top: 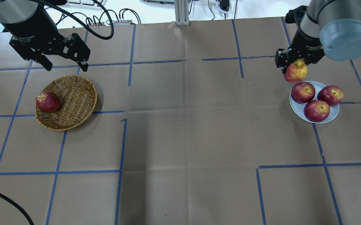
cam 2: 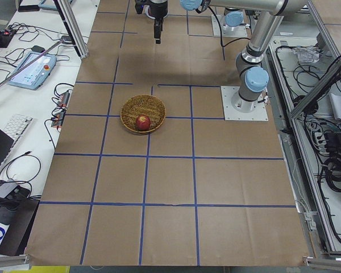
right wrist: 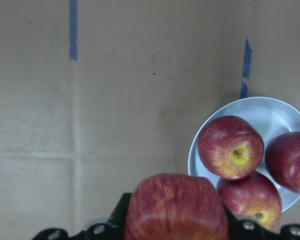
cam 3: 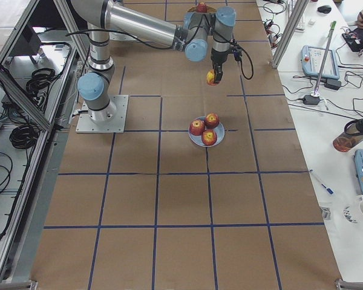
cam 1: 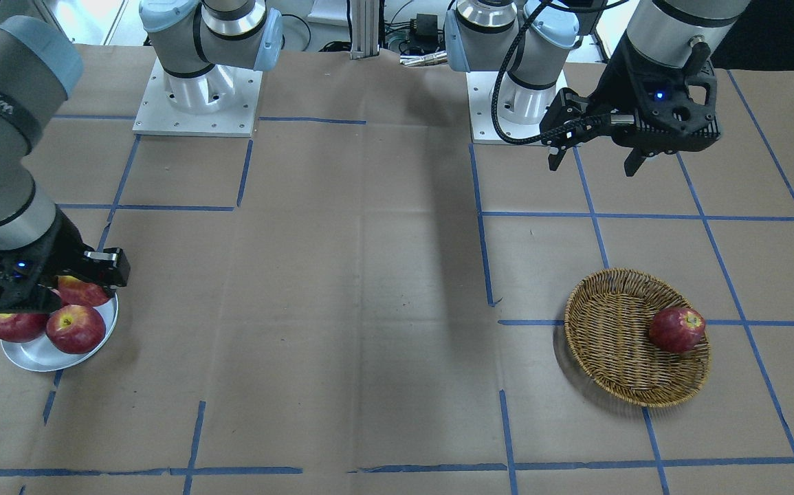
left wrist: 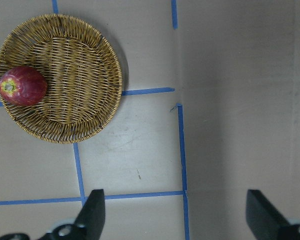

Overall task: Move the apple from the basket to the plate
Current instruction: 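Carry the apple with the right gripper onto the white plate, then release the apple on the plate by opening the right gripper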

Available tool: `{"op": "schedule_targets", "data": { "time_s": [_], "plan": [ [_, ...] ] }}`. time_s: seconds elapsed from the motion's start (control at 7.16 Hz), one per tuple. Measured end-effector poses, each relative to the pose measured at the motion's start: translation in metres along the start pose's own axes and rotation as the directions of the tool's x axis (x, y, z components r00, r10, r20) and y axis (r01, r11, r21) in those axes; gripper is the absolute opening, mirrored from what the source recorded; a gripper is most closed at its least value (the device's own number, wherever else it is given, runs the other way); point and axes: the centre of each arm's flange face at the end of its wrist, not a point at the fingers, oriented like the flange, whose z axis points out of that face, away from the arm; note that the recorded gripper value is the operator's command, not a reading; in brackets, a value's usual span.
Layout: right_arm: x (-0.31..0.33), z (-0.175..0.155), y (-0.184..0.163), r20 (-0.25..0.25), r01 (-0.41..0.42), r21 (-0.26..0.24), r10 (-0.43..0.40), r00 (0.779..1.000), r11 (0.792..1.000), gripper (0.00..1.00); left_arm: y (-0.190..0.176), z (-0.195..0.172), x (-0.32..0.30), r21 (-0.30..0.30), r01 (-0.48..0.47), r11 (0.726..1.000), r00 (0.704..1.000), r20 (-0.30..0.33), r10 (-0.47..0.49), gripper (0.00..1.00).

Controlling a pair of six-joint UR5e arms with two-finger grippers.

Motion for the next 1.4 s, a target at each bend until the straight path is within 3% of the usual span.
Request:
{"op": "schedule_targets", "data": {
  "time_s": [0.42,0.7,1.12,1.26,1.4],
  "plan": [
    [0.087,0.027,0.01,0.015,0.026,-0.015,-0.026,1.0,1.0,0.55,-0.001,0.001,0.001,-0.001,-0.004,1.0,1.0,-0.005,0.004,0.99],
    [0.105,0.065,0.005,0.015,0.047,-0.015,-0.046,0.999,0.999,0.55,0.002,-0.004,0.005,0.009,-0.009,1.0,1.0,-0.008,0.009,0.99],
    [0.12,0.096,0.016,0.033,0.041,-0.05,-0.04,0.999,0.998,0.57,0.0,-0.002,0.006,0.005,0.002,1.0,1.0,-0.005,-0.002,0.99],
    [0.123,0.1,0.018,0.037,0.04,-0.056,-0.038,0.999,0.998,0.75,0.001,-0.002,0.005,0.003,0.003,1.0,1.0,-0.002,-0.003,0.99],
    [0.123,0.102,0.019,0.04,0.038,-0.057,-0.036,0.999,0.998,1.0,0.0,-0.002,0.005,0.001,0.002,1.0,1.0,0.001,-0.002,0.99]
  ]
}}
